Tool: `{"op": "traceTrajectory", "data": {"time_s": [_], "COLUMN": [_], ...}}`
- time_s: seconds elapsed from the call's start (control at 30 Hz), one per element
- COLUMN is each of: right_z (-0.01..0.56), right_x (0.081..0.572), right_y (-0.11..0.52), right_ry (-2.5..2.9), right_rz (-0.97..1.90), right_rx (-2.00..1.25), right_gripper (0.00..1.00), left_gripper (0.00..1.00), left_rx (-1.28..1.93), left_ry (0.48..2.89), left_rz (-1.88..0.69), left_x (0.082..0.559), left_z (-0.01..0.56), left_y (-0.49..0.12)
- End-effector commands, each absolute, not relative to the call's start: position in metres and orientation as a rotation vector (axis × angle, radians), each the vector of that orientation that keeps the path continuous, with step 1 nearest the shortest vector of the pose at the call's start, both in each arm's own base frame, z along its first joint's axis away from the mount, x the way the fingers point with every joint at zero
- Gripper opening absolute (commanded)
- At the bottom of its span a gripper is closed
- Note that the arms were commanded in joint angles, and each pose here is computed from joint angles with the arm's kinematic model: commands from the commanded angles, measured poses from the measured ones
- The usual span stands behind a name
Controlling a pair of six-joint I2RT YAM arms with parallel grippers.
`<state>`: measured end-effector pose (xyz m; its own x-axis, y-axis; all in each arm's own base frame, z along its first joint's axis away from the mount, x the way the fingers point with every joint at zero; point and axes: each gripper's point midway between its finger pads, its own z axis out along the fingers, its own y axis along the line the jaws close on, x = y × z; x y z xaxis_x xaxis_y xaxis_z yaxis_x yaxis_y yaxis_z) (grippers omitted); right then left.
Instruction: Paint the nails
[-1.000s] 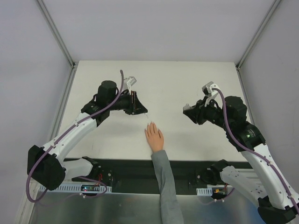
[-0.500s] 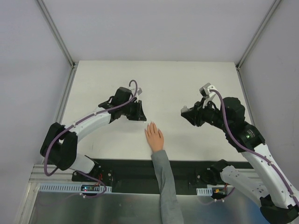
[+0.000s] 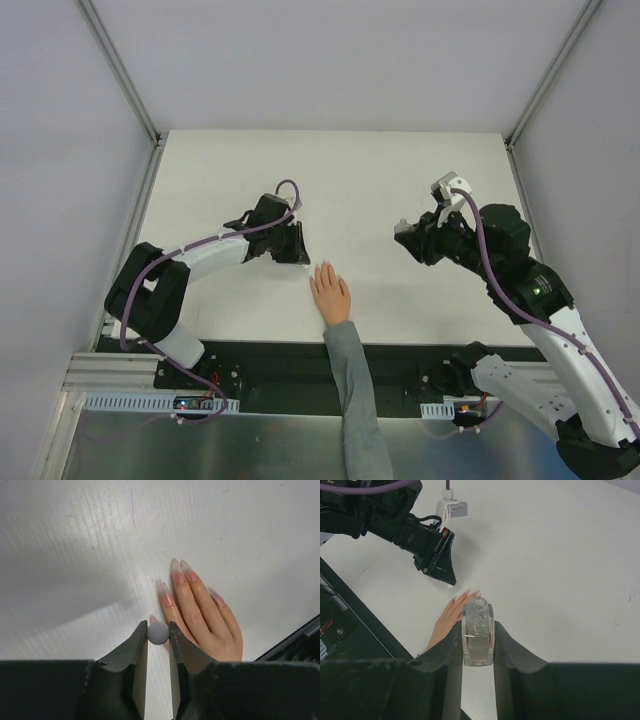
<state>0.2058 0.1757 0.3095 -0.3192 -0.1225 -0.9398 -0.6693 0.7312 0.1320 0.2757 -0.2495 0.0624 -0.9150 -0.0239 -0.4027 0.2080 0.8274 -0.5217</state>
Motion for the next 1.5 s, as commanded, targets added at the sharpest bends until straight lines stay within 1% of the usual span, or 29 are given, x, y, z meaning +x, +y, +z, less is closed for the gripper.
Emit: {"op": "traceTrajectory", "data": {"time_s": [0.0, 1.47], "right_z": [0.334, 0.325], "right_x": [0.209, 0.209], "right_y": [0.174, 0.168], "right_ry": [1.755, 1.774], "right_rz": [0.605, 0.587], "right_rx": [-0.609, -0.602], "right_gripper": [0.0, 0.0], "left_gripper": [0.0, 0.0], "left_rx": [0.105, 0.065], "left_ry": [2.589, 2.597], "left_rz": [-0.839, -0.875], "left_x": [0.281, 0.283], "left_z": [0.059, 0.046], "left_y": [-0.252, -0.258]}}
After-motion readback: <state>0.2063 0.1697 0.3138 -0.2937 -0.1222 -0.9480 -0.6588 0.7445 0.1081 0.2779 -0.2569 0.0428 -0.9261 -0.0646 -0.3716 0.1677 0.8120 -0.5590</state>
